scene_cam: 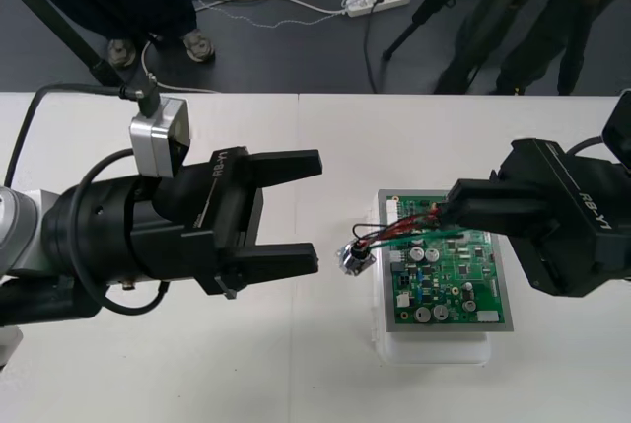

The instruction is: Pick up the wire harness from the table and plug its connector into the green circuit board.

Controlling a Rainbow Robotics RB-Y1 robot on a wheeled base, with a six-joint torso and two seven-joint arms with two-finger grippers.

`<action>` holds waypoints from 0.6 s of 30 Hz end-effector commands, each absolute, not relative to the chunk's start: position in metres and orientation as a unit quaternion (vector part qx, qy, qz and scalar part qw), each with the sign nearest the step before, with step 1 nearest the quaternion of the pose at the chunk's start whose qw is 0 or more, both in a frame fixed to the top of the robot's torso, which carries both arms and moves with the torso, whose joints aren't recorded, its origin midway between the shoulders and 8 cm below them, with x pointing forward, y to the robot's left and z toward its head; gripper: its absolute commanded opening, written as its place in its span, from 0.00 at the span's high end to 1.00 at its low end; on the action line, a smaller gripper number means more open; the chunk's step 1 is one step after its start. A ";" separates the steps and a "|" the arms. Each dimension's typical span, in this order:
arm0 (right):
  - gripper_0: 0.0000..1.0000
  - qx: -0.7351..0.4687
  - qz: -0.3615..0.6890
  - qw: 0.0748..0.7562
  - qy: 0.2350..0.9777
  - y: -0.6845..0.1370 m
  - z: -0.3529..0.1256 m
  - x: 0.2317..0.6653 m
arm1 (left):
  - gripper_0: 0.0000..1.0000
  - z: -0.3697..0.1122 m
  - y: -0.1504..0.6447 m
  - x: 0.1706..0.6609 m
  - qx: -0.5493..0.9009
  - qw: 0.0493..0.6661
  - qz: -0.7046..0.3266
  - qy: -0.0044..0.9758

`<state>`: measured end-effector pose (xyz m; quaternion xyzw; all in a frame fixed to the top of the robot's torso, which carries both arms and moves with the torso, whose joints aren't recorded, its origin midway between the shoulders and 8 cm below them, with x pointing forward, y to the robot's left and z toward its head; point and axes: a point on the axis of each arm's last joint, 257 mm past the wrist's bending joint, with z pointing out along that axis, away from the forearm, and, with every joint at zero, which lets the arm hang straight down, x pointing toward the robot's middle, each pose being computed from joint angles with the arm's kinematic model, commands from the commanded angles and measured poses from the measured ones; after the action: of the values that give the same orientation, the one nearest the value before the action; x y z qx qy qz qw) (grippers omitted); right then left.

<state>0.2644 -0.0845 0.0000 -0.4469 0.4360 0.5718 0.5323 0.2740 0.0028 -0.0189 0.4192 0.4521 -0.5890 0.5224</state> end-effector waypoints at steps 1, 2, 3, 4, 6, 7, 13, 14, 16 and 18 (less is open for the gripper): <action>1.00 -0.442 0.535 0.575 0.434 -0.084 0.011 0.274 | 0.00 -0.005 -0.014 0.271 0.405 0.542 -0.591 0.439; 1.00 -0.441 0.532 0.577 0.437 -0.085 0.010 0.276 | 0.00 -0.005 -0.016 0.271 0.402 0.543 -0.594 0.438; 1.00 -0.436 0.528 0.581 0.439 -0.086 0.011 0.278 | 0.00 -0.002 -0.019 0.268 0.397 0.545 -0.599 0.432; 1.00 -0.434 0.526 0.583 0.441 -0.087 0.012 0.279 | 0.00 -0.002 -0.022 0.267 0.392 0.546 -0.604 0.429; 1.00 -0.430 0.526 0.585 0.443 -0.088 0.012 0.280 | 0.00 0.000 -0.025 0.264 0.388 0.547 -0.609 0.424; 1.00 -0.427 0.526 0.587 0.444 -0.088 0.012 0.281 | 0.00 -0.001 -0.027 0.263 0.387 0.546 -0.611 0.422; 1.00 -0.421 0.518 0.594 0.449 -0.092 0.011 0.281 | 0.00 0.002 -0.034 0.263 0.379 0.547 -0.617 0.421; 1.00 -0.421 0.517 0.594 0.450 -0.093 0.010 0.280 | 0.00 0.002 -0.034 0.263 0.379 0.548 -0.616 0.420; 1.00 -0.422 0.515 0.593 0.452 -0.095 0.010 0.278 | 0.00 0.005 -0.036 0.266 0.382 0.555 -0.610 0.417; 1.00 -0.424 0.514 0.593 0.452 -0.096 0.010 0.278 | 0.00 0.006 -0.037 0.266 0.389 0.559 -0.604 0.414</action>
<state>0.2830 -0.0902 0.0030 -0.4151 0.4600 0.5356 0.5738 0.2684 -0.0307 -0.0116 0.3676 0.4319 -0.6233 0.5384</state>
